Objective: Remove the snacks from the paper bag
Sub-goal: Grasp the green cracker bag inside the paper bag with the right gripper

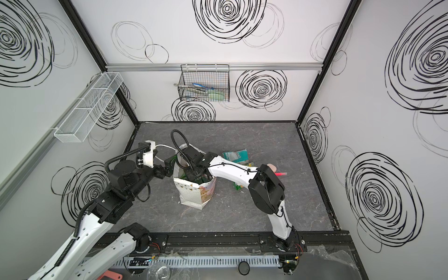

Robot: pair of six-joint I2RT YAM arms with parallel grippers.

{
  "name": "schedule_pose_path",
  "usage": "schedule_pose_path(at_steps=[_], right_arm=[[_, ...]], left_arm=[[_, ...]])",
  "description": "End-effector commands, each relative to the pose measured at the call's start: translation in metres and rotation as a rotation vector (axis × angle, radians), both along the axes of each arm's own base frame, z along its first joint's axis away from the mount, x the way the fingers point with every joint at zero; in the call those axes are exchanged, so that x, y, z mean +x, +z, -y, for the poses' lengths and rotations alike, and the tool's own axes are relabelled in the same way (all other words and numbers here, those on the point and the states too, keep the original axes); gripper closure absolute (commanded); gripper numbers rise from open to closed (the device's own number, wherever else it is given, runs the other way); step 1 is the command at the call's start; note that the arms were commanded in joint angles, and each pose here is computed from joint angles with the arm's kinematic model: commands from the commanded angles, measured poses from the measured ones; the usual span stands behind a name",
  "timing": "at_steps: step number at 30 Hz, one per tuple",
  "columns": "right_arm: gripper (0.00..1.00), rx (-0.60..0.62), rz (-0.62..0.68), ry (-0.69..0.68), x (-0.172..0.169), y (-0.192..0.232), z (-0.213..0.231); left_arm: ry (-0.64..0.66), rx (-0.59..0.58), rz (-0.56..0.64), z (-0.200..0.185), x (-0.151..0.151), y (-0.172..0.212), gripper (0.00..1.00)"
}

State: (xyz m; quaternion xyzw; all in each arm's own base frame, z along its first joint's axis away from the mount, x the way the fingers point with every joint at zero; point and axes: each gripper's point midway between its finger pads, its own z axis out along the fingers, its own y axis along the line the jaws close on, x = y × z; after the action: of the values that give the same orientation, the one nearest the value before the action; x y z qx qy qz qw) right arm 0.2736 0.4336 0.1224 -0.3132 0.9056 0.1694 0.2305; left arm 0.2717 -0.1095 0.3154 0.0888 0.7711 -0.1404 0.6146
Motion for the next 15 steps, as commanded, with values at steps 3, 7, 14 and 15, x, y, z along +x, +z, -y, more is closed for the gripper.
schedule_pose_path(at_steps=[3, 7, 14, 15], right_arm=[[1.0, 0.047, 0.066, -0.007, -0.001, 0.055, 0.006], [1.0, 0.093, 0.103, -0.013, 0.002, 0.081, 0.004], [1.0, 0.173, 0.181, -0.039, 0.009, 0.121, 0.007], [1.0, 0.186, 0.195, -0.042, 0.009, 0.126, 0.007]], left_arm=[[-0.017, -0.022, 0.051, 0.003, -0.001, 0.011, 0.02], [-0.023, -0.023, 0.054, 0.004, -0.001, 0.012, 0.02], [-0.03, -0.035, 0.072, 0.005, -0.005, 0.016, 0.01], [-0.031, -0.034, 0.072, 0.005, -0.005, 0.016, 0.02]])
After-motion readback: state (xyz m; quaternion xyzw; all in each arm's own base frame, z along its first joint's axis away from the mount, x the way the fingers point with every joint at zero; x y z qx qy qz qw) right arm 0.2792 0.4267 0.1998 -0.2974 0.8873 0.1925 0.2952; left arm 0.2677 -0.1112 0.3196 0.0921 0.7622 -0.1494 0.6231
